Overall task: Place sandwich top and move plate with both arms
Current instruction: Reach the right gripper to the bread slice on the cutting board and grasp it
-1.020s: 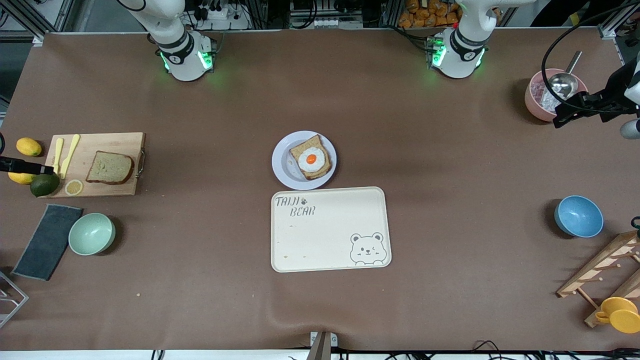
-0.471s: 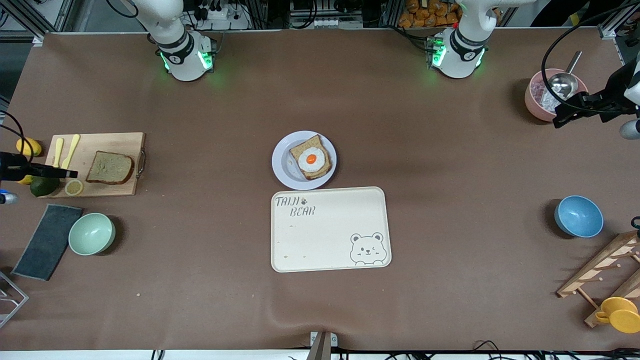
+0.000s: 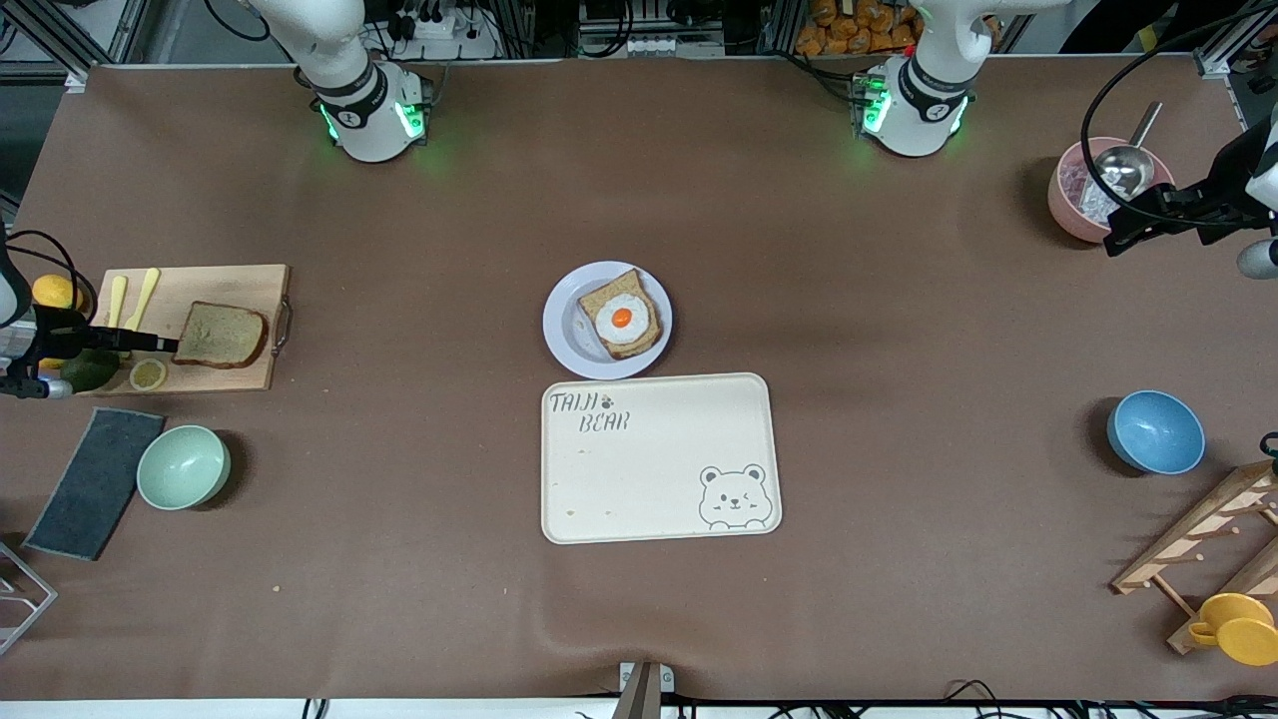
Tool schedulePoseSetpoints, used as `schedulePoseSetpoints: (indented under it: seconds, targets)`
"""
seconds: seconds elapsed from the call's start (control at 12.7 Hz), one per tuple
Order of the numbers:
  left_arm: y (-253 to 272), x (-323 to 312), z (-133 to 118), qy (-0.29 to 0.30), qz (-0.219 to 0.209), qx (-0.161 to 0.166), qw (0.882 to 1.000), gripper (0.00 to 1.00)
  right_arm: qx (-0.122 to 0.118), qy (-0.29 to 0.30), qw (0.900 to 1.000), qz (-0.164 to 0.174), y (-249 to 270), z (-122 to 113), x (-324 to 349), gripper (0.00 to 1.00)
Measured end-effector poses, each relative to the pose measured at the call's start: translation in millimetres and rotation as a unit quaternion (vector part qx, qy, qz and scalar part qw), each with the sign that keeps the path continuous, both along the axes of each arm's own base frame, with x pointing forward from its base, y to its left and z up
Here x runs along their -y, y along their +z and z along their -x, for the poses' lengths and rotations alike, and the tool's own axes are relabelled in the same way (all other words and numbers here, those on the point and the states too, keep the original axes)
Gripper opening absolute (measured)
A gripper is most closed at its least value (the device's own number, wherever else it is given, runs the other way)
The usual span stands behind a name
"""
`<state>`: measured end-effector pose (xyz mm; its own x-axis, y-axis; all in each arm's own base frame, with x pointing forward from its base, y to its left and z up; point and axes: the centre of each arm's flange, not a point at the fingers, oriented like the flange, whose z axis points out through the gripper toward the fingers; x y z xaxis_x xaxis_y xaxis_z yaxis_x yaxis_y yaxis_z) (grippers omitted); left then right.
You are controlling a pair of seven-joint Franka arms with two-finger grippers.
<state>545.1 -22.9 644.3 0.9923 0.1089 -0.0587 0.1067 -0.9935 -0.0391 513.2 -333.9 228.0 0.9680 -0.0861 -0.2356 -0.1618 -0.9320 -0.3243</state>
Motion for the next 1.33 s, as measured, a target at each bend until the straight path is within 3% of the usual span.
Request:
schedulePoseSetpoints:
  seconds: [0.24,0.94,1.33]
  targets:
    - [0.0,-0.2,0.0,0.000,0.000,0.000,1.000,1.00,0.005,0.002,1.000,-0.005,-16.3,17.4,7.2,0.70]
    - [-0.4,-0.3,-0.3,0.000,0.000,0.000,1.000,1.00,0.010,0.003,1.000,-0.007,-35.8,28.4,-0.9,0.59]
    - [-0.6,-0.3,-0.4,0.000,0.000,0.000,1.000,1.00,0.021,0.016,1.000,-0.003,-38.7,29.4,-0.5,0.06]
